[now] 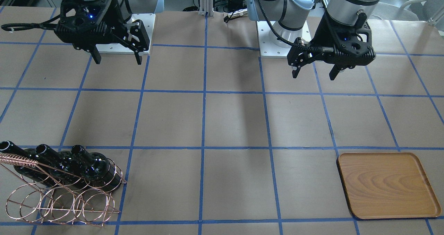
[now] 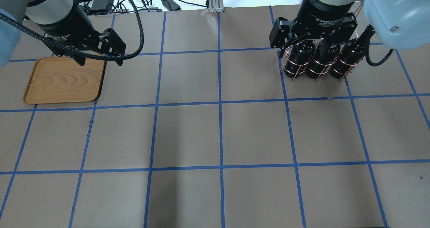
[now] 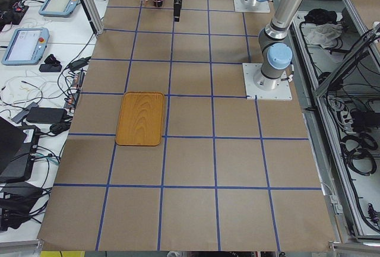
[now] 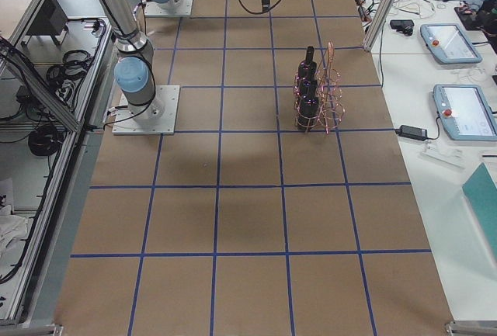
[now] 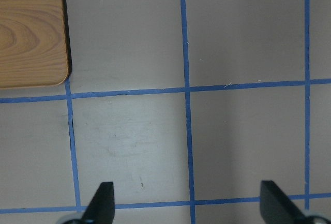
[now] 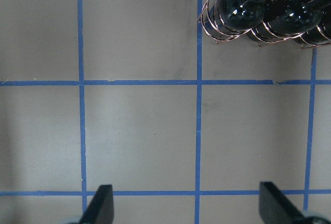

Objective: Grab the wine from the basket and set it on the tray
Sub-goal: 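Move the right gripper down over the wine rack toward the bottles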

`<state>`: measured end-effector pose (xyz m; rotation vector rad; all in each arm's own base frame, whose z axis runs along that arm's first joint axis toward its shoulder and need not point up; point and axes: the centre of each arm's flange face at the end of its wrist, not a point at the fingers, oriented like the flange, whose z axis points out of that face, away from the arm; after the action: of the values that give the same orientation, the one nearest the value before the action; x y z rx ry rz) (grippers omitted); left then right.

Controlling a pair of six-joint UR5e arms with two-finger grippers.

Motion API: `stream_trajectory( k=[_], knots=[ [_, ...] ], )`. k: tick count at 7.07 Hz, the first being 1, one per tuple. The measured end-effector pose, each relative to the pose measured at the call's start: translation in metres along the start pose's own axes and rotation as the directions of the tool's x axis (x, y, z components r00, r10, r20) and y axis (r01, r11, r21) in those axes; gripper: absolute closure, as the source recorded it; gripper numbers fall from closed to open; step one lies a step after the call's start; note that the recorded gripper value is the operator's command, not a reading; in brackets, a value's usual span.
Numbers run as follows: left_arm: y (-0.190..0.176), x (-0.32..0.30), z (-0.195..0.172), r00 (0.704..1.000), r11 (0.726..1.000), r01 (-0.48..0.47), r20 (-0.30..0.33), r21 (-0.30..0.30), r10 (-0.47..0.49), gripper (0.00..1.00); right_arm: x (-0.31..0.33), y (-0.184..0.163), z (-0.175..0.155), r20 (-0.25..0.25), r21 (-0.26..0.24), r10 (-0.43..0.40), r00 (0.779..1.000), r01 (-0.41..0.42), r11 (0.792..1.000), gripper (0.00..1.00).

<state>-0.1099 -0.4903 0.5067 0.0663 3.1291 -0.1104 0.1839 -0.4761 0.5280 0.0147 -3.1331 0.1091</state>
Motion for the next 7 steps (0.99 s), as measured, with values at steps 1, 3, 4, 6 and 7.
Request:
stream_trajectory(
  k=[1,3,4,6,7],
  knots=[
    [0.0,0.0,0.001,1.0,1.0,-0.001,0.0,-0.001,0.001,0.0,0.0,0.0,0.0,-0.001,0.0,0.0,1.0,0.0,1.0,0.0],
    [-0.001,-0.001,0.001,1.0,1.0,-0.002,0.0,-0.003,0.002,0.0,0.006,-0.005,0.001,-0.009,0.001,0.002,1.0,-0.002,1.0,0.0],
    [-0.001,-0.001,0.002,1.0,1.0,-0.003,0.0,-0.003,0.003,0.0,0.023,-0.017,0.0,-0.022,-0.003,-0.003,1.0,0.003,1.0,0.0],
    [-0.001,-0.001,0.002,1.0,1.0,-0.004,0.0,-0.004,0.004,0.0,0.09,-0.063,0.001,-0.041,-0.025,-0.009,0.999,0.008,1.0,0.0],
    [-0.001,-0.001,0.003,1.0,1.0,-0.004,-0.001,-0.005,0.004,0.0,0.118,-0.088,0.016,-0.041,-0.037,-0.023,0.999,0.021,0.999,0.0]
  ],
)
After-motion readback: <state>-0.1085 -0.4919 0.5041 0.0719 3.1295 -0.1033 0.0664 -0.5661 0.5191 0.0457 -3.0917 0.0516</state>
